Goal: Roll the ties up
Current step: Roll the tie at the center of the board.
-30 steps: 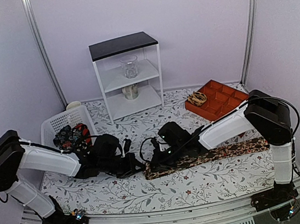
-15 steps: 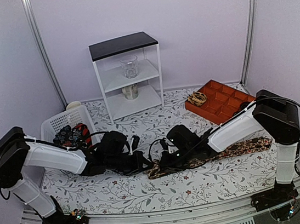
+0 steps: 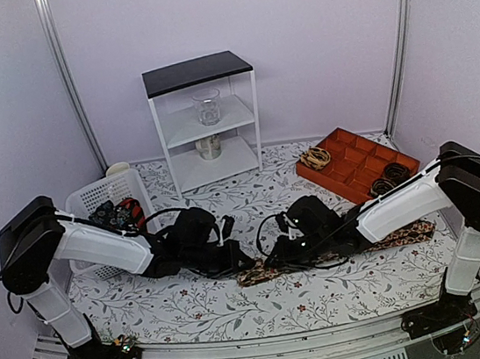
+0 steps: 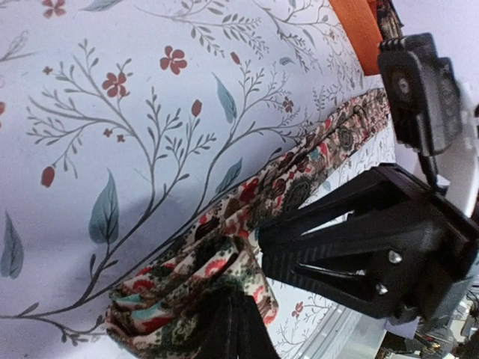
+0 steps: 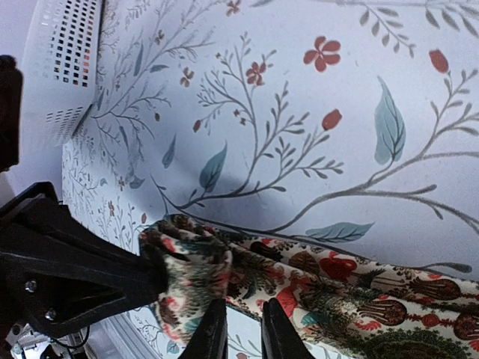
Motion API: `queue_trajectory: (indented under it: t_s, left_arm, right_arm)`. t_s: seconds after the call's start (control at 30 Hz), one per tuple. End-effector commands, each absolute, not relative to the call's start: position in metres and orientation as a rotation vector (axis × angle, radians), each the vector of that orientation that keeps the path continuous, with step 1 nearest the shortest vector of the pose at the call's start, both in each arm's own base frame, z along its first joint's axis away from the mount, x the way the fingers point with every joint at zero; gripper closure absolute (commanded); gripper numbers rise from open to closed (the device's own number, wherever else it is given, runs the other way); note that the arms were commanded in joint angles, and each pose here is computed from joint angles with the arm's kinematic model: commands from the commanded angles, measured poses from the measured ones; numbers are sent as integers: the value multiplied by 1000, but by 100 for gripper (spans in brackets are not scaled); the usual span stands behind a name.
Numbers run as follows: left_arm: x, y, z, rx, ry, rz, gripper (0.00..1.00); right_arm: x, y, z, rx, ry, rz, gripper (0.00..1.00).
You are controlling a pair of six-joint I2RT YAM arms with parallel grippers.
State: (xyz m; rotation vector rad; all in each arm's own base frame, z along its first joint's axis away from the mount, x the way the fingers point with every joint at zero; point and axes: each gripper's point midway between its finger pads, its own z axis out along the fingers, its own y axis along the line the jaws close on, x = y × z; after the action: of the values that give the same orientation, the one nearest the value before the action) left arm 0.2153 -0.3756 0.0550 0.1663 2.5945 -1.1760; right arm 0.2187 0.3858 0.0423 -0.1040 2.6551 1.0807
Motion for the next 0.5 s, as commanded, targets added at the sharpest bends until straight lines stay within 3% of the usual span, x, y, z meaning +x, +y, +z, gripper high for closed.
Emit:
queue_trajectory:
  t_s: [0.0, 0.2, 0.47]
  left_arm:
    - [215, -395, 52, 234, 2590, -1195, 100]
    - [212, -405, 45, 251, 2602, -1213, 100]
    - [219, -404, 64, 207, 2551, -1212, 100]
  right_arm:
    - [226, 384, 70, -84, 2563, 1127, 78]
    - [223, 391, 63, -95, 2592, 1156, 70]
    - [218, 397, 37, -117, 2671, 1142, 69]
